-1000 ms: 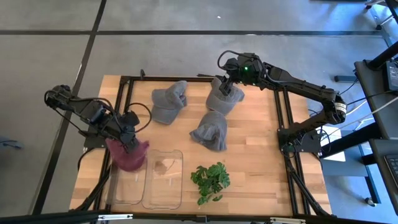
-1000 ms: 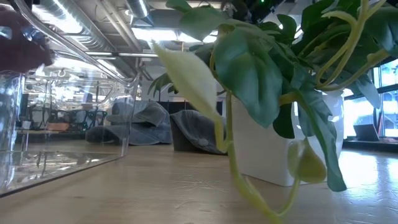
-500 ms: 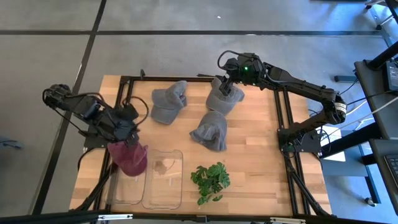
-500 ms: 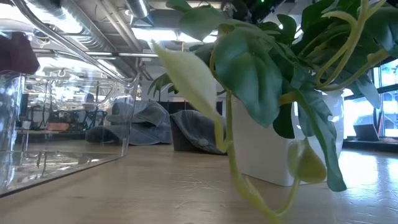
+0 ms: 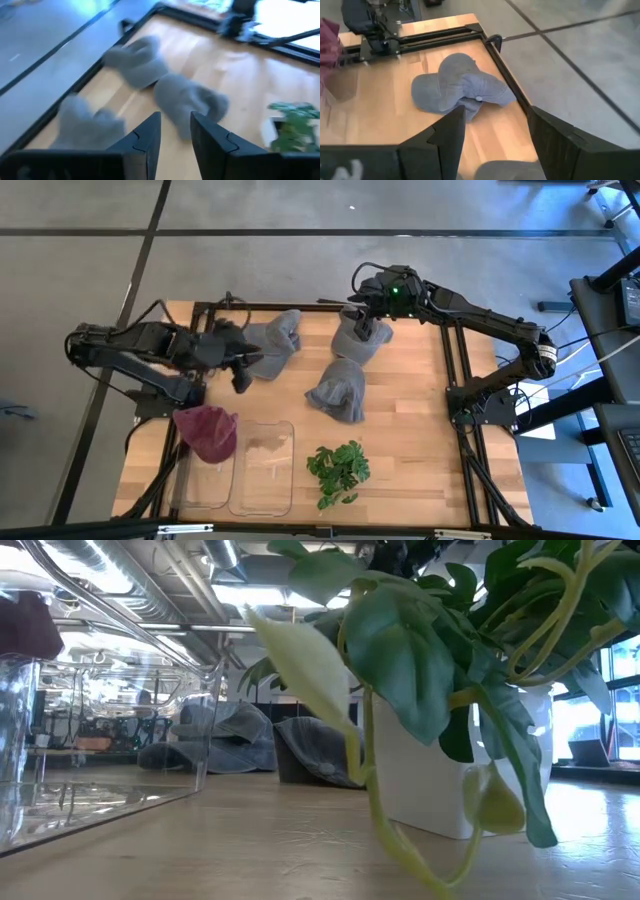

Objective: Pick & Place hat
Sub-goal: Put the gray cap into the right transparent bin

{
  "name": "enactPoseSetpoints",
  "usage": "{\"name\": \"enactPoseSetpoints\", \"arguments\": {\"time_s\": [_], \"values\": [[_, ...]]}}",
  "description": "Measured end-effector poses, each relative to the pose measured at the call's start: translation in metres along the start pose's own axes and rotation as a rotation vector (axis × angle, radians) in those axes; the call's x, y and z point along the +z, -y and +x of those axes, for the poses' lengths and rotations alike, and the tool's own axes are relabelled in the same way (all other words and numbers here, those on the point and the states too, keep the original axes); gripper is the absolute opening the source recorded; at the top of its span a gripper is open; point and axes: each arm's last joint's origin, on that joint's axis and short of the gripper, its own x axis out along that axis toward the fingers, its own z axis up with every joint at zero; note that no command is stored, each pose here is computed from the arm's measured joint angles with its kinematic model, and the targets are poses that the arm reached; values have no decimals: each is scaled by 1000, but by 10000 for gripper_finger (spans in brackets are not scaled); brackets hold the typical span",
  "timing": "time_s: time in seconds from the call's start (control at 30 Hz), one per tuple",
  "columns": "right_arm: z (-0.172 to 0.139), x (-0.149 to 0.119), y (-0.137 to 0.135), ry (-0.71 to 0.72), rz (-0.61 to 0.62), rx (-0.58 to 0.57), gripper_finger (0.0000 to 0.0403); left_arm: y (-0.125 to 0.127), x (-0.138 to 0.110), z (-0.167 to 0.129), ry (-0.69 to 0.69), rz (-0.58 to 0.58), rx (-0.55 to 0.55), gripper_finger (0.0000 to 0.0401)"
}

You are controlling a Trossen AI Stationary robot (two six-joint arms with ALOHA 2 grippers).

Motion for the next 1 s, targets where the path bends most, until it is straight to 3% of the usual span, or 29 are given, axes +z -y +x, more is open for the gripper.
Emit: {"name": "enactPoseSetpoints", "arguments": {"time_s": [0.2,0.4,0.67,0.8,1.0], "values": [[0,0,-2,0,50,5,213,-11,18,27,83,121,-181,100],[5,-1,-10,-7,73,45,213,-35,19,57,-10,129,-99,101],[38,-17,-14,-132,116,87,213,-52,8,99,-233,106,-134,98],[52,-31,-18,-239,104,187,213,-64,-3,103,-367,84,-116,101],[81,-49,-32,-311,-71,418,213,-74,2,105,-327,72,-87,101]]}}
